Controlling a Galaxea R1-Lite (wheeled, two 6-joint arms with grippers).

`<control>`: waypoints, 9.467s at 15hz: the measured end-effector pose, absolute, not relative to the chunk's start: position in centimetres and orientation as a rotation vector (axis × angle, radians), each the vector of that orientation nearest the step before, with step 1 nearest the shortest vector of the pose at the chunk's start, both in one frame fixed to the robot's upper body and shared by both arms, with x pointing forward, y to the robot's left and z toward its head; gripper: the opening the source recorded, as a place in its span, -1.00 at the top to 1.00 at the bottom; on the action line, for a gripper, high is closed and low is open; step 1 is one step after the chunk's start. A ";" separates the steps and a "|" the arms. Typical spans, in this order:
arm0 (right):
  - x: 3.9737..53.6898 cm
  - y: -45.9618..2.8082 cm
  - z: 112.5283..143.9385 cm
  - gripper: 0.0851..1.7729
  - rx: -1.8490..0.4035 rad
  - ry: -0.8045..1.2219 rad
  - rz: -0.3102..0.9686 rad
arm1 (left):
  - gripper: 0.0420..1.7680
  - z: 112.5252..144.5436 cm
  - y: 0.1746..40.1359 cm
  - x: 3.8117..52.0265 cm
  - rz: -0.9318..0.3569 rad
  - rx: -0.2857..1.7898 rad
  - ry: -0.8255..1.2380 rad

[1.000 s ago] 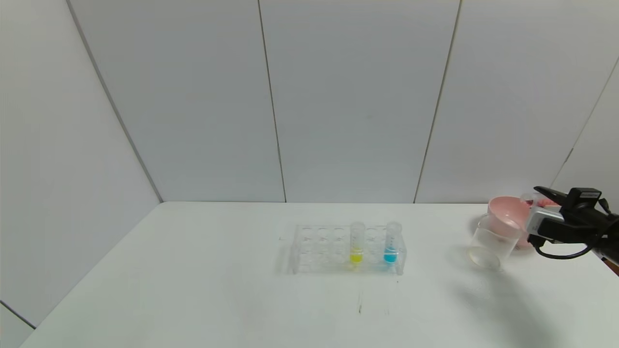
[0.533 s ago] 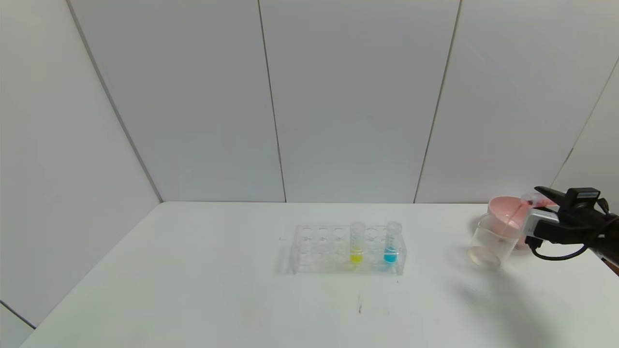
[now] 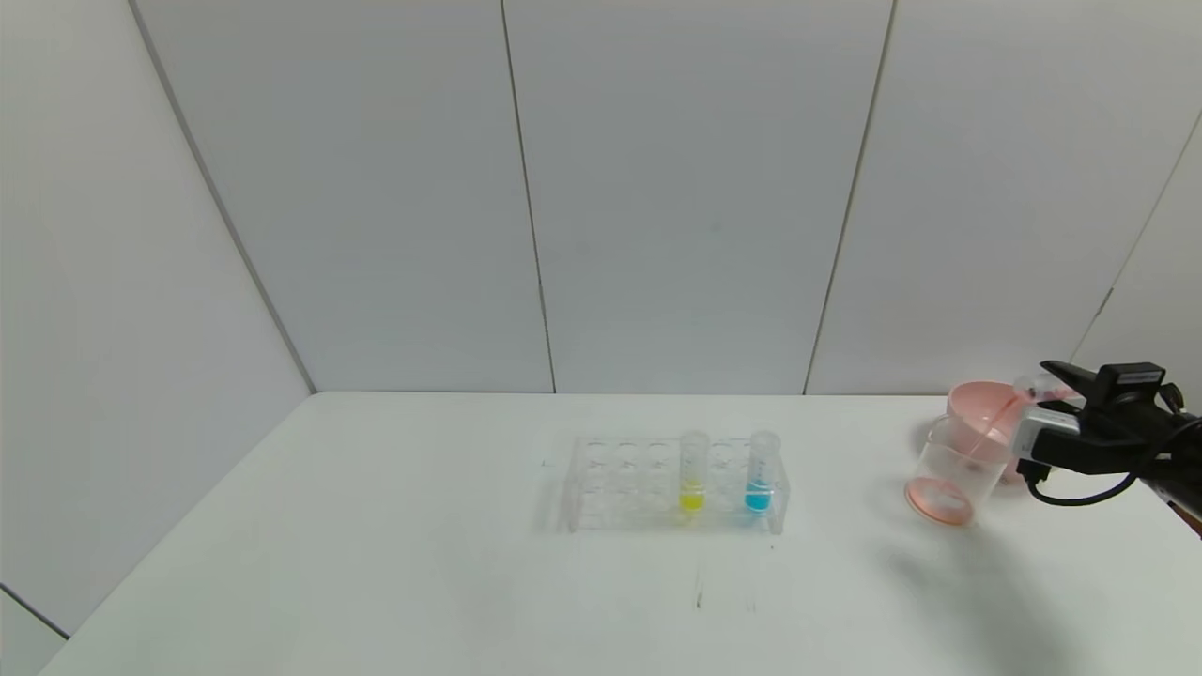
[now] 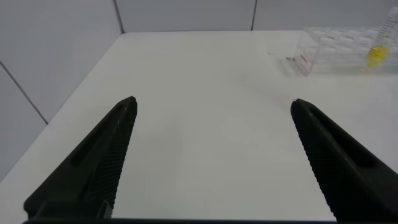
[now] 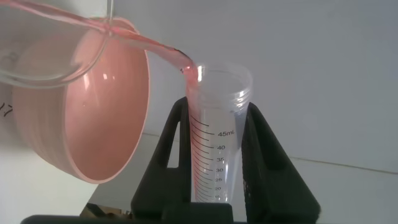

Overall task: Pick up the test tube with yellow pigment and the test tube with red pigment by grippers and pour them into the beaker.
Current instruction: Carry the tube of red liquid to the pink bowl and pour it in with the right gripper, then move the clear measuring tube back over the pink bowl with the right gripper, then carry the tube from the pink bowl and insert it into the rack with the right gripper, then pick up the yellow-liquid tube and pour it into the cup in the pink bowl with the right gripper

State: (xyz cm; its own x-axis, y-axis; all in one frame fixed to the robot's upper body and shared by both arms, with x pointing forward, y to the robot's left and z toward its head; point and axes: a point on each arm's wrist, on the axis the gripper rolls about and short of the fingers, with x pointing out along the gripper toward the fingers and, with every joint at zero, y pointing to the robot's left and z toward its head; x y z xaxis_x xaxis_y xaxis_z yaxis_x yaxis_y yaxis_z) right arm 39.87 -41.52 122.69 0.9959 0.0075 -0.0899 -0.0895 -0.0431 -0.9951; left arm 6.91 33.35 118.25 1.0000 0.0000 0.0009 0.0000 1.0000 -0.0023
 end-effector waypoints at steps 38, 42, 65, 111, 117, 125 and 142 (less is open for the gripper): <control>42.8 -43.1 121.7 0.47 -0.029 0.092 -0.136 | -1.00 118.2 33.4 6.9 0.000 -0.003 -0.001; 43.1 -43.1 121.2 -0.10 -0.027 0.104 -0.136 | -1.00 118.2 33.4 6.9 0.000 -0.003 -0.001; 30.7 -22.2 137.9 -0.88 0.234 0.011 0.069 | -1.00 118.2 33.4 6.9 0.000 -0.003 -0.001; 37.3 -6.7 116.7 -0.68 0.040 0.173 0.194 | -1.00 118.2 33.4 6.9 0.000 -0.003 0.000; 38.0 -6.4 116.7 0.24 0.048 0.164 0.187 | -1.00 118.2 33.4 6.9 0.000 -0.003 -0.001; 38.2 -6.3 116.6 0.52 0.050 0.161 0.185 | -1.00 118.2 33.4 6.9 0.000 -0.003 -0.001; 36.8 -7.2 126.2 0.52 0.137 -0.050 0.220 | -1.00 118.2 33.4 6.9 0.000 -0.003 -0.001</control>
State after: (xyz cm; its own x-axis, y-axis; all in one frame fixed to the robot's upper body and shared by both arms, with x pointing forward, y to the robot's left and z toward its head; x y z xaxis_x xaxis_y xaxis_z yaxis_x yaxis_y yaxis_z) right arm 36.78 -7.22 126.25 0.9747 0.2142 0.0642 -0.2210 0.9666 0.1301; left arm 6.91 33.35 118.25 1.0000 0.0000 0.0009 0.0000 1.0000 -0.0028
